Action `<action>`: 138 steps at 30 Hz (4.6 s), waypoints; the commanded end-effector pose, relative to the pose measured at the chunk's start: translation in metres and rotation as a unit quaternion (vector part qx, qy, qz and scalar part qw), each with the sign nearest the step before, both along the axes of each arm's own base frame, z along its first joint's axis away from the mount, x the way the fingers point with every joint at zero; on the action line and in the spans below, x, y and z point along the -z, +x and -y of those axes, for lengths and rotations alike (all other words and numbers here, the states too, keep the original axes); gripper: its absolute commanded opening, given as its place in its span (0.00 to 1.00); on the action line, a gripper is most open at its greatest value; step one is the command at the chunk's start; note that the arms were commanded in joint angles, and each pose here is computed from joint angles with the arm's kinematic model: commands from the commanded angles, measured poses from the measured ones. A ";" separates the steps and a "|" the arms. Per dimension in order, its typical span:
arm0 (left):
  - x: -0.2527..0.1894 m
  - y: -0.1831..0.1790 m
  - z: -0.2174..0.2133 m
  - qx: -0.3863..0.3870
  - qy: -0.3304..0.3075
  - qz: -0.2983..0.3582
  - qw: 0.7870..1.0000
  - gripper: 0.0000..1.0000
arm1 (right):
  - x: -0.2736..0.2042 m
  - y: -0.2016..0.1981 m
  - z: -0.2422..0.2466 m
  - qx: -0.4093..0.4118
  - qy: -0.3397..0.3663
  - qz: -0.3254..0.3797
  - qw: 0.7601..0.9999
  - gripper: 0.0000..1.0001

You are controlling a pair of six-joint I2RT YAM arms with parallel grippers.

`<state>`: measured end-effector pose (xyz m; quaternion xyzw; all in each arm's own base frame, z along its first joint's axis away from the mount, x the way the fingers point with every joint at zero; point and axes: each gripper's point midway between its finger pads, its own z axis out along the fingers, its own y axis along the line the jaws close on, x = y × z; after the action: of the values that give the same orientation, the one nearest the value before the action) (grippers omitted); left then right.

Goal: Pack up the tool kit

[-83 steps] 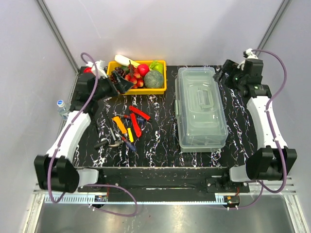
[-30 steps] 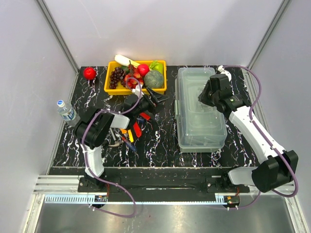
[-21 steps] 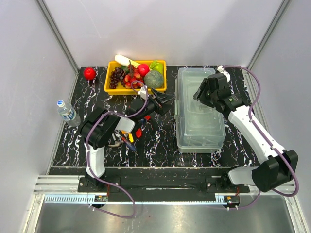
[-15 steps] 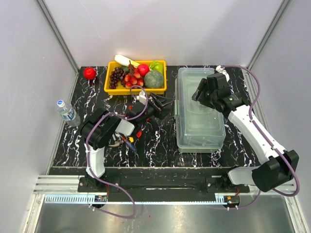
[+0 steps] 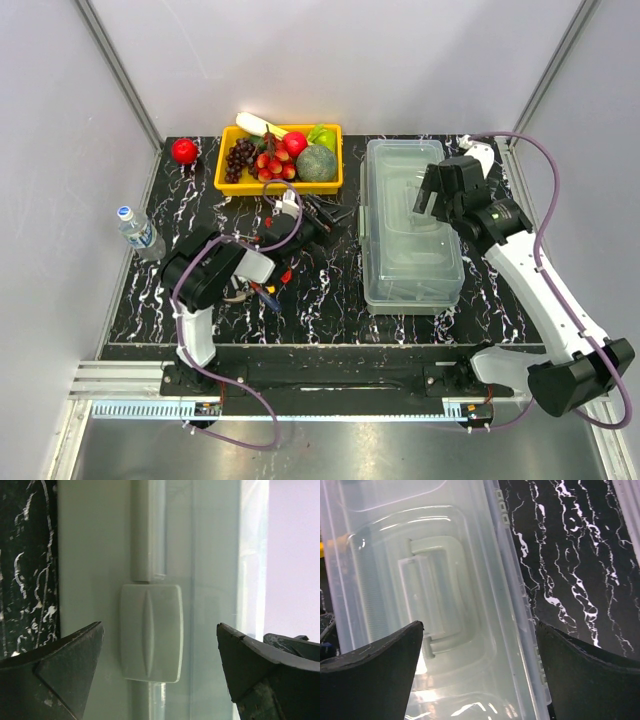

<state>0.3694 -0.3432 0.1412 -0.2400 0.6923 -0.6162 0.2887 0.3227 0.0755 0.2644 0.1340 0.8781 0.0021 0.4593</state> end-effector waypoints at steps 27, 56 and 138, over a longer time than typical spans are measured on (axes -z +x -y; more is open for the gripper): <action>-0.005 -0.006 0.027 0.030 -0.040 -0.026 0.998 0.99 | 0.047 -0.019 -0.032 0.049 0.200 -0.115 0.972 0.76; -0.027 -0.013 0.034 0.112 -0.112 0.067 0.985 0.91 | -0.003 0.023 -0.086 -0.226 0.106 -0.025 0.968 0.81; -0.021 -0.010 0.006 0.080 0.001 0.101 0.992 0.95 | 0.104 0.012 -0.040 -0.088 -0.024 -0.153 0.984 0.74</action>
<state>0.3581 -0.3458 0.1298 -0.1458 0.7325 -0.6010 0.2845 0.3786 0.1339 0.2238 0.0488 0.8962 0.0561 0.4373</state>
